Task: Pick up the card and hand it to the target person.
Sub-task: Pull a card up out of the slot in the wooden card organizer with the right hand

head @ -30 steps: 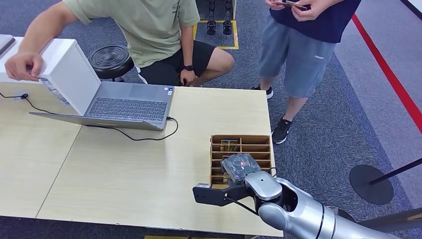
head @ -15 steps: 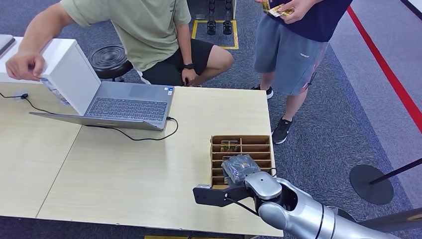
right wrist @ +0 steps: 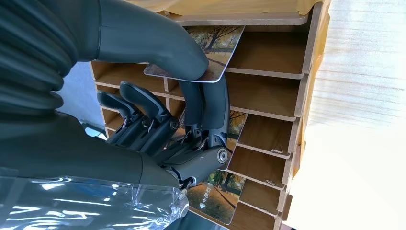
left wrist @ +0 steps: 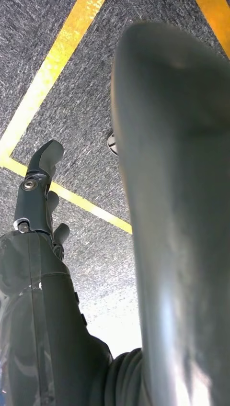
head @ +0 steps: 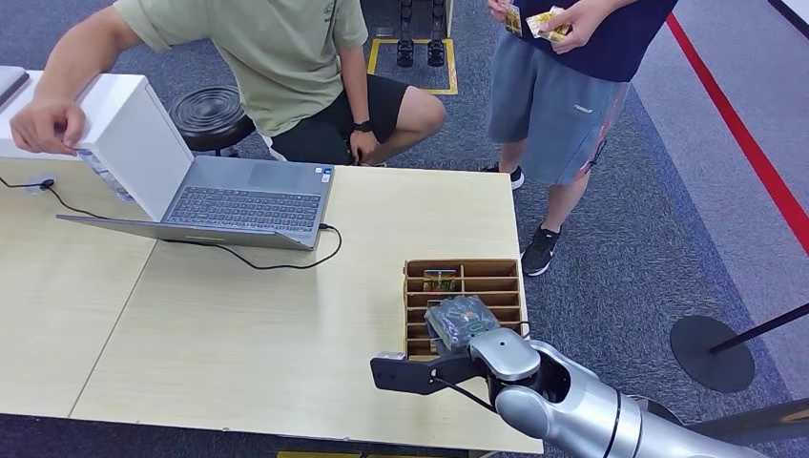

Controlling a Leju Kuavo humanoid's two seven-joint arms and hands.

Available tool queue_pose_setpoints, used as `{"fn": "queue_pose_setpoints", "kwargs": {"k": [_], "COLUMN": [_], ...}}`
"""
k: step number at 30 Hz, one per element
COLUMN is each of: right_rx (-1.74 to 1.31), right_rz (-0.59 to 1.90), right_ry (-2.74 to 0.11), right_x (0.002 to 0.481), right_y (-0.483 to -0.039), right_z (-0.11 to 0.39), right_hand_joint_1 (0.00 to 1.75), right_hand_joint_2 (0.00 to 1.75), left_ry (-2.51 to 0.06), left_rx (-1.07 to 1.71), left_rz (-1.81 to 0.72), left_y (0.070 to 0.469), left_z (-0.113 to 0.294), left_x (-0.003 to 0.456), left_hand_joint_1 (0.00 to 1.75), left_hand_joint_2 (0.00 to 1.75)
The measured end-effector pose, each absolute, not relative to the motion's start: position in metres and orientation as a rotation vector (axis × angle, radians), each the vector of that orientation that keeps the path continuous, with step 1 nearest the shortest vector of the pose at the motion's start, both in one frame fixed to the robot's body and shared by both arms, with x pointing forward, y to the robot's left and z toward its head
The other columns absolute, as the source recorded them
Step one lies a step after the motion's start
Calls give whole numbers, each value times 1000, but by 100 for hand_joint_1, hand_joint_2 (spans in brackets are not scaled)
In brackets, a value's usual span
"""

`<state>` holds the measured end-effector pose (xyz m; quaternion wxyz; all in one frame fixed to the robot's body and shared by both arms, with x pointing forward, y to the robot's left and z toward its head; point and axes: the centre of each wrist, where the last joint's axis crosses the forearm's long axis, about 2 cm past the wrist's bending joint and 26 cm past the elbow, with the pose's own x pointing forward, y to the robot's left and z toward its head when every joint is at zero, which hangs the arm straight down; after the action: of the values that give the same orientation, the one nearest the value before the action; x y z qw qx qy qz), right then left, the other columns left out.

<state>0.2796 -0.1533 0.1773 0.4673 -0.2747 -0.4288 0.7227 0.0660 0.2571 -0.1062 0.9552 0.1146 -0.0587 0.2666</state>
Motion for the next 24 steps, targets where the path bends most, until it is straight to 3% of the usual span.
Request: {"fn": "queue_pose_setpoints", "kwargs": {"k": [2, 11, 24], "right_rx": [-672, -696, -889], "right_rz": [1772, 1729, 1540], "right_ry": [-1052, -1141, -1425], "right_x": [279, 282, 293], "right_y": [-154, -154, -174], "right_z": [177, 192, 268], "right_hand_joint_1": [175, 175, 175], "right_hand_joint_2": [175, 175, 175], "left_ry": [-123, -115, -112], "left_rx": [234, 250, 243], "left_rz": [527, 551, 596], "left_y": [259, 257, 250], "left_z": [-106, -106, -105], "left_x": [66, 66, 66], "left_hand_joint_1": [0, 0, 0], "left_hand_joint_2": [175, 175, 175]}}
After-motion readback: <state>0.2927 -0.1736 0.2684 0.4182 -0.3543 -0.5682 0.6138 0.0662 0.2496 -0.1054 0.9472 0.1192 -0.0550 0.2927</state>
